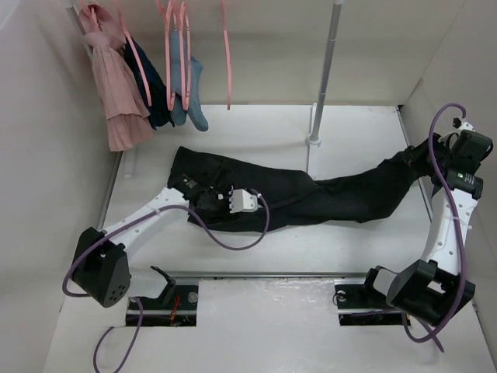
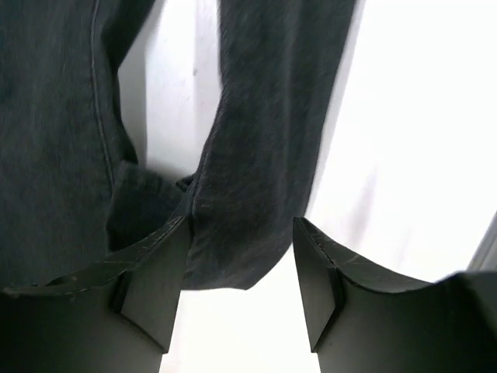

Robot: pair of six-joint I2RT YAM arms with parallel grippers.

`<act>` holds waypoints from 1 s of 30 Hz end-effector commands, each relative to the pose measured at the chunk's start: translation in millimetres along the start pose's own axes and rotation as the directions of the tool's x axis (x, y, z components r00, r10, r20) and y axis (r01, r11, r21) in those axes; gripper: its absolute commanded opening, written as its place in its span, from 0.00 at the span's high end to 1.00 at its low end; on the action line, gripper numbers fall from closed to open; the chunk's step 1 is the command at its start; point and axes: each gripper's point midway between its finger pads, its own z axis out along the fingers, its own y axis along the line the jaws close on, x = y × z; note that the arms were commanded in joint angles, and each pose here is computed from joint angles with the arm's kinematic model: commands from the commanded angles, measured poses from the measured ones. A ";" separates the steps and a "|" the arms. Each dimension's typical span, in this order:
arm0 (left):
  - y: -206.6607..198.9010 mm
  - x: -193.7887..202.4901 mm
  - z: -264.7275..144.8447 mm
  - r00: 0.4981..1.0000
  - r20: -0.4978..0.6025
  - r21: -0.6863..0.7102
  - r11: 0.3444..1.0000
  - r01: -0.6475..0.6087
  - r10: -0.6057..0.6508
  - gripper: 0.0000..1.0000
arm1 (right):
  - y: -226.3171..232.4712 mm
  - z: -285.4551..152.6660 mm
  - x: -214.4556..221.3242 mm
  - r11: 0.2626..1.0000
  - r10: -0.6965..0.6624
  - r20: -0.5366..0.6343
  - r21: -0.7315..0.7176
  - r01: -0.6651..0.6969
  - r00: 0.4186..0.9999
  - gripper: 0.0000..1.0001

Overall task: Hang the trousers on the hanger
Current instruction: Flatten out the trousers at the center of the board.

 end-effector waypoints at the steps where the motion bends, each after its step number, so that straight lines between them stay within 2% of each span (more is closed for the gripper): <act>1: -23.2 -7.7 1.1 0.999 0.048 0.096 0.995 -0.010 0.005 0.48 | 9.3 2.4 -16.0 0.998 -0.041 0.042 -0.049 0.043 0.998 1.00; 4: -13.4 -1.7 19.3 0.999 0.007 0.071 0.997 0.035 -0.036 0.52 | 10.9 1.1 -19.4 0.998 -0.045 0.050 -0.051 0.047 0.998 1.00; 6: -8.2 -2.5 24.6 0.999 0.000 0.062 0.997 0.048 -0.048 0.58 | 10.9 1.1 -19.4 0.998 -0.045 0.050 -0.051 0.047 0.998 1.00; 7: -9.8 -0.7 27.7 0.998 -0.010 0.072 0.996 0.061 -0.060 0.74 | 10.9 1.1 -19.4 0.998 -0.045 0.050 -0.051 0.047 0.998 1.00; 9: -9.4 -2.2 25.3 0.997 -0.012 0.073 0.995 0.073 -0.073 0.98 | 12.5 -1.4 -20.8 0.997 -0.048 0.058 -0.053 0.051 0.997 1.00; 13: 8.0 13.8 8.3 0.991 -0.083 -0.050 0.994 0.101 -0.105 1.00 | 16.0 -4.9 -24.1 0.995 -0.066 0.075 -0.064 0.071 0.995 1.00; 14: 24.9 18.0 -5.9 0.988 -0.080 -0.146 0.982 0.118 -0.131 1.00 | 20.5 -4.9 -28.4 0.993 -0.076 0.092 -0.086 0.084 0.993 1.00; 15: 48.2 28.7 -24.2 0.979 -0.125 -0.280 0.952 0.122 -0.162 1.00 | 29.2 -3.7 -30.8 0.988 -0.067 0.089 -0.135 0.079 0.994 1.00; 16: 71.7 29.2 -39.2 0.978 -0.109 -0.398 0.909 0.123 -0.180 1.00 | 40.4 -7.4 -45.9 0.981 -0.074 0.120 -0.171 0.094 0.990 1.00; 17: 92.8 32.0 -66.7 0.972 -0.080 -0.520 0.841 0.149 -0.222 1.00 | 51.2 -2.0 -55.2 0.972 -0.081 0.131 -0.210 0.107 0.988 1.00; 18: 111.2 43.1 -92.5 0.958 -0.115 -0.633 0.763 0.133 -0.263 1.00 | 64.1 -3.6 -64.9 0.962 -0.097 0.145 -0.239 0.130 0.985 1.00; 19: 127.7 39.2 -118.6 0.954 -0.088 -0.705 0.695 0.142 -0.285 1.00 | 86.8 -5.2 -72.0 0.946 -0.125 0.161 -0.278 0.167 0.979 1.00; 20: 136.0 38.4 -135.1 0.950 -0.098 -0.744 0.656 0.127 -0.295 1.00 | 113.8 -22.3 -101.0 0.925 -0.157 0.242 -0.303 0.228 0.957 1.00; 22: 146.2 54.3 -175.2 0.912 -0.137 -0.826 0.553 0.111 -0.387 1.00 | 146.9 -41.3 -126.3 0.881 -0.199 0.341 -0.349 0.320 0.919 1.00; 23: 146.6 54.5 -195.1 0.899 -0.153 -0.842 0.530 0.098 -0.409 1.00 | 159.2 -53.7 -140.0 0.863 -0.195 0.390 -0.368 0.347 0.900 1.00; 24: 144.8 63.0 -205.7 0.879 -0.179 -0.854 0.513 0.084 -0.443 1.00 | 174.1 -76.3 -154.9 0.846 -0.164 0.467 -0.387 0.367 0.869 1.00; 25: 140.2 70.2 -210.1 0.858 -0.215 -0.858 0.510 0.062 -0.466 1.00 | 176.7 -86.3 -160.8 0.844 -0.152 0.494 -0.387 0.372 0.856 1.00; 26: 128.1 84.9 -217.3 0.817 -0.292 -0.855 0.518 0.010 -0.498 1.00 | 174.5 -92.3 -165.5 0.852 -0.141 0.517 -0.370 0.369 0.844 1.00; 28: 109.8 103.8 -216.9 0.768 -0.368 -0.843 0.536 -0.038 -0.525 1.00 | 169.4 -94.6 -152.8 0.860 -0.130 0.510 -0.368 0.353 0.850 1.00; 29: 93.9 123.6 -207.4 0.708 -0.450 -0.823 0.561 -0.091 -0.544 1.00 | 159.2 -90.6 -147.8 0.878 -0.124 0.503 -0.345 0.331 0.855 1.00; 30: 84.4 133.0 -202.3 0.681 -0.496 -0.800 0.588 -0.118 -0.538 1.00 | 140.8 -69.4 -124.6 0.901 -0.113 0.445 -0.332 0.280 0.889 1.00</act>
